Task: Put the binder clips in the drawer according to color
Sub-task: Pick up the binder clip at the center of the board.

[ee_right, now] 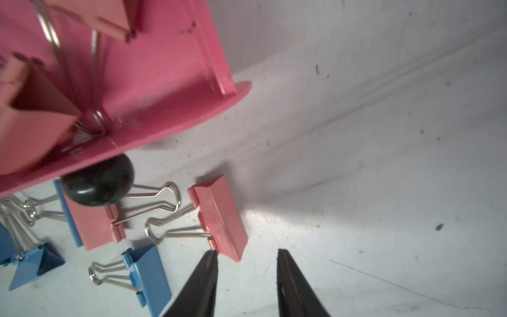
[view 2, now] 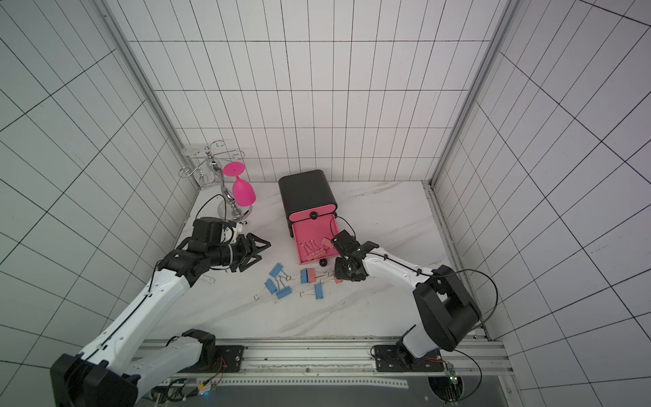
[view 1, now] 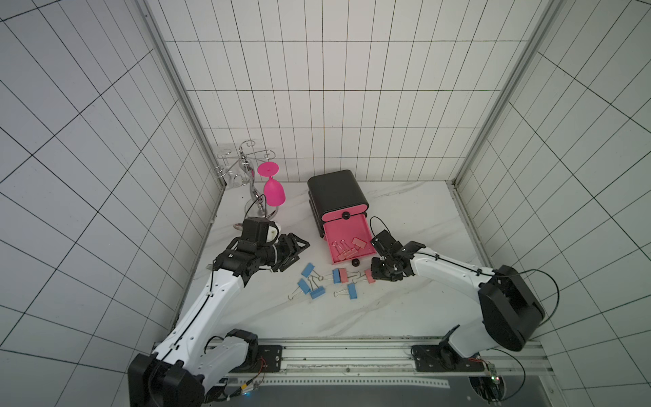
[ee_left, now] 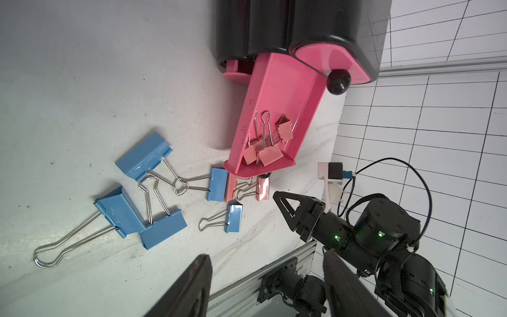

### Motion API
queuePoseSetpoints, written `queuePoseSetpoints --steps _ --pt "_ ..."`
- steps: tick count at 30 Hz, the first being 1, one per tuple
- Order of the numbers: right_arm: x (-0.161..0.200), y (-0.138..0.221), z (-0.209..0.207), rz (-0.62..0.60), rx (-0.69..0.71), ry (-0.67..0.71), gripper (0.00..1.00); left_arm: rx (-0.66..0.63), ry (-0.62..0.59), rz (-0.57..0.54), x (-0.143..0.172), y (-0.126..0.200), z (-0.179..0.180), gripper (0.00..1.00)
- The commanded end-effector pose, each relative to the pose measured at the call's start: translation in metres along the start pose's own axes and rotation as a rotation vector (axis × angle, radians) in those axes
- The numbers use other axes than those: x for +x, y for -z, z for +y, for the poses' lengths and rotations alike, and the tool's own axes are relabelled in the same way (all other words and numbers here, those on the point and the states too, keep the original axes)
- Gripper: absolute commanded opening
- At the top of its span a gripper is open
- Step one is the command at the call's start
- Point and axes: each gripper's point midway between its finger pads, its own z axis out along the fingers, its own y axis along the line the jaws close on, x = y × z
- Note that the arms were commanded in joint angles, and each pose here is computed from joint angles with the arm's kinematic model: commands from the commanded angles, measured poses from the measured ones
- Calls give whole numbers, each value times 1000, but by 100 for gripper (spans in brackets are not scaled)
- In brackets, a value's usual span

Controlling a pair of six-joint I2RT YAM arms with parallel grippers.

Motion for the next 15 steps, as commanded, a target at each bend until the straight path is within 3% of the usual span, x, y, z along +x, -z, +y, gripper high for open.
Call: queuePoseSetpoints --steps 1,15 --pt "0 -9 0 9 -8 -41 37 13 -10 -12 0 4 -2 68" --pt "5 -27 -4 38 -6 -116 26 -6 -27 -2 9 12 3 68"
